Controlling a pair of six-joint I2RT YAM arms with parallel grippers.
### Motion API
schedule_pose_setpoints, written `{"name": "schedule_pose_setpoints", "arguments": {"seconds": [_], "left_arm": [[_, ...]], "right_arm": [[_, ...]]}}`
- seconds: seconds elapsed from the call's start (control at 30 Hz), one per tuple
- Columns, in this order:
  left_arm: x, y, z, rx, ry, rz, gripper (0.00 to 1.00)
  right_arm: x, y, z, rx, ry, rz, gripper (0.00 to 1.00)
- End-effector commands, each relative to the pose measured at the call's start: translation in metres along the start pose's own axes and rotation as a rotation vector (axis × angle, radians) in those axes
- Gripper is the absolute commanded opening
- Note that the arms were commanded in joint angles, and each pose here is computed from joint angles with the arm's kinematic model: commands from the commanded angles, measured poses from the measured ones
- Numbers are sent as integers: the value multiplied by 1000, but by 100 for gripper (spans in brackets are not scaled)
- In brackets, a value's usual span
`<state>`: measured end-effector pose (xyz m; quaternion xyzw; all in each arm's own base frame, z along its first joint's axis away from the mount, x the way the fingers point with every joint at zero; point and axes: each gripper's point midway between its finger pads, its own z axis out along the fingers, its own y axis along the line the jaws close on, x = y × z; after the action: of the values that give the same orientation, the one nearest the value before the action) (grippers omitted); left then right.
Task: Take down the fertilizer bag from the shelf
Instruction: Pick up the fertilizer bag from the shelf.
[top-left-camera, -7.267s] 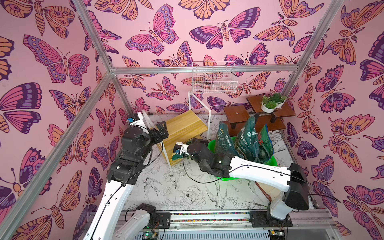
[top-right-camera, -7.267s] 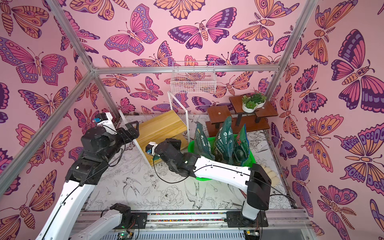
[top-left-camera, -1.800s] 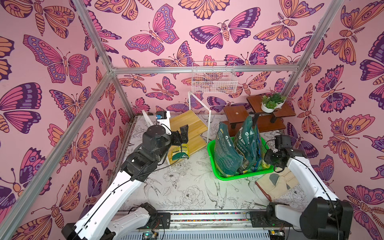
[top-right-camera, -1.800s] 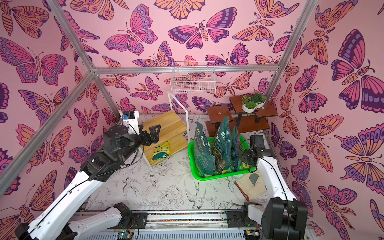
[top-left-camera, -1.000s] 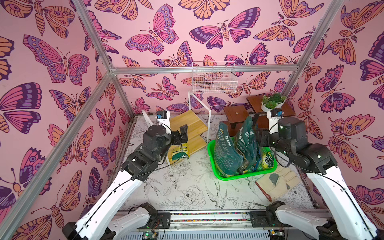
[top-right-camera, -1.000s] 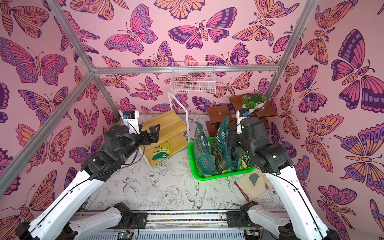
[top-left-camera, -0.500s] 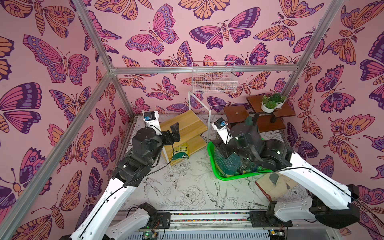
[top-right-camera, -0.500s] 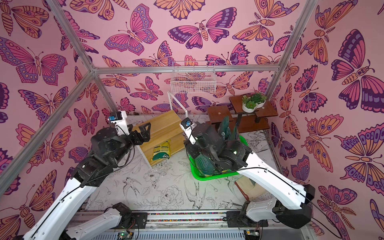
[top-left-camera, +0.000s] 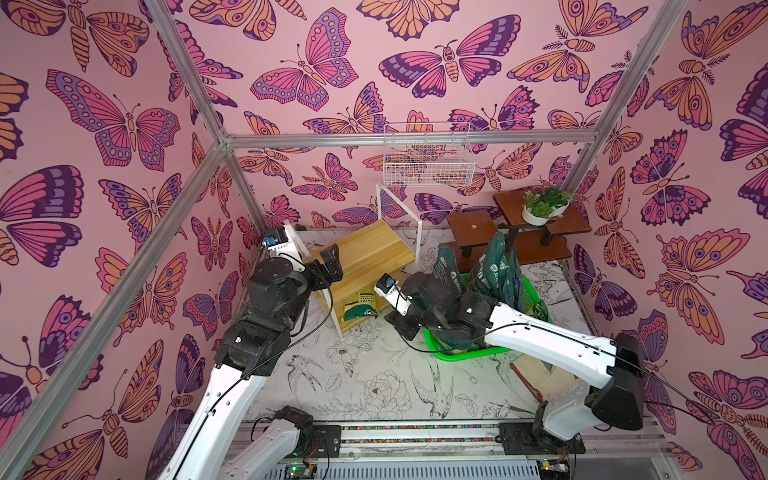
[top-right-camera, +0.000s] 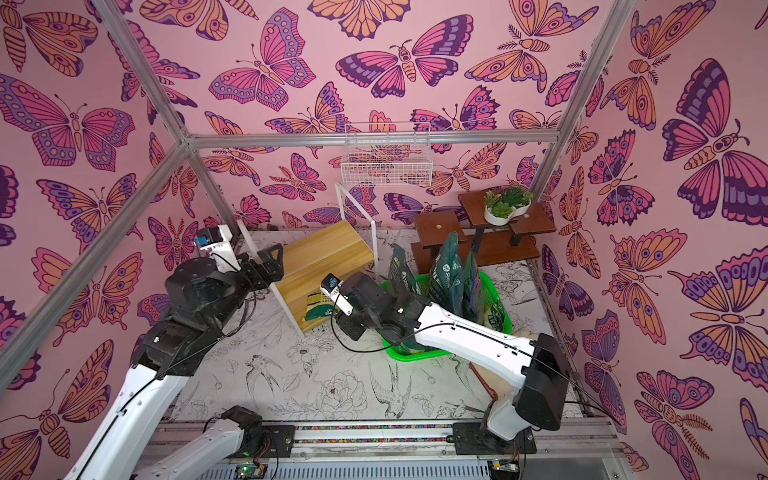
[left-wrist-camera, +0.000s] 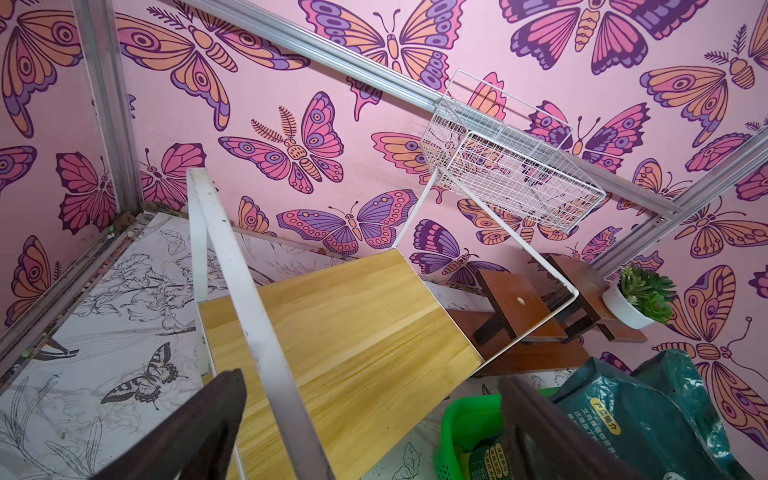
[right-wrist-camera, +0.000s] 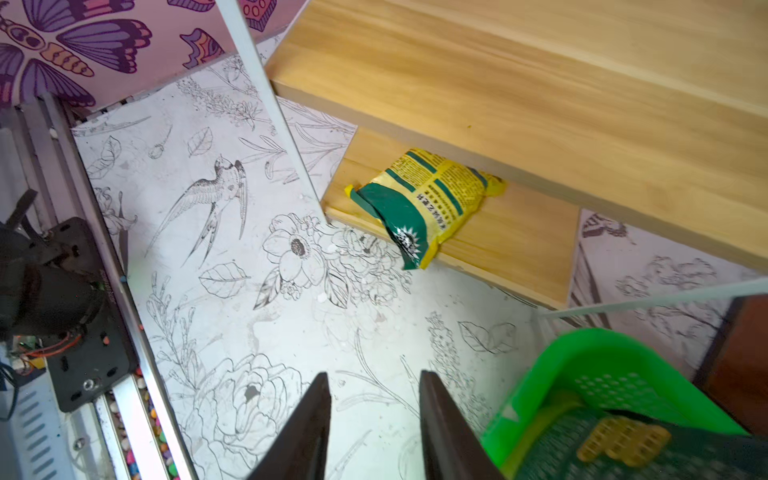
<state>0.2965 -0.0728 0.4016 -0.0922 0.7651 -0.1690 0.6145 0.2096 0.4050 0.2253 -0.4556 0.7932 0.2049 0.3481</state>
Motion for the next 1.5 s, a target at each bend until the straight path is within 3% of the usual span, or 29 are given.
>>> {"name": "schedule_pose_setpoints", "arguments": {"seconds": [0.0,0.2,0.47,0.93,1.3,1.47], "left_arm": [[0,2,-5,7,-7,1,100],[-3,3,-13,10,-27,2,100],[0,8,-20,3,-32,10,100],[2,11,-23,-11,-25,19,100],[4,12,-22,-16,-19,28,100],[6,13,-20,-19,-15,28,100]], "right_arm": [[-11,18,19,-90,-52,103,39],[18,22,63,-97,49,144,38],[55,-11,99,120,89,-81,34],[51,-27,150,236,63,-197,41],[33,-36,161,301,8,-222,41],[33,-34,163,297,11,-236,25]]}}
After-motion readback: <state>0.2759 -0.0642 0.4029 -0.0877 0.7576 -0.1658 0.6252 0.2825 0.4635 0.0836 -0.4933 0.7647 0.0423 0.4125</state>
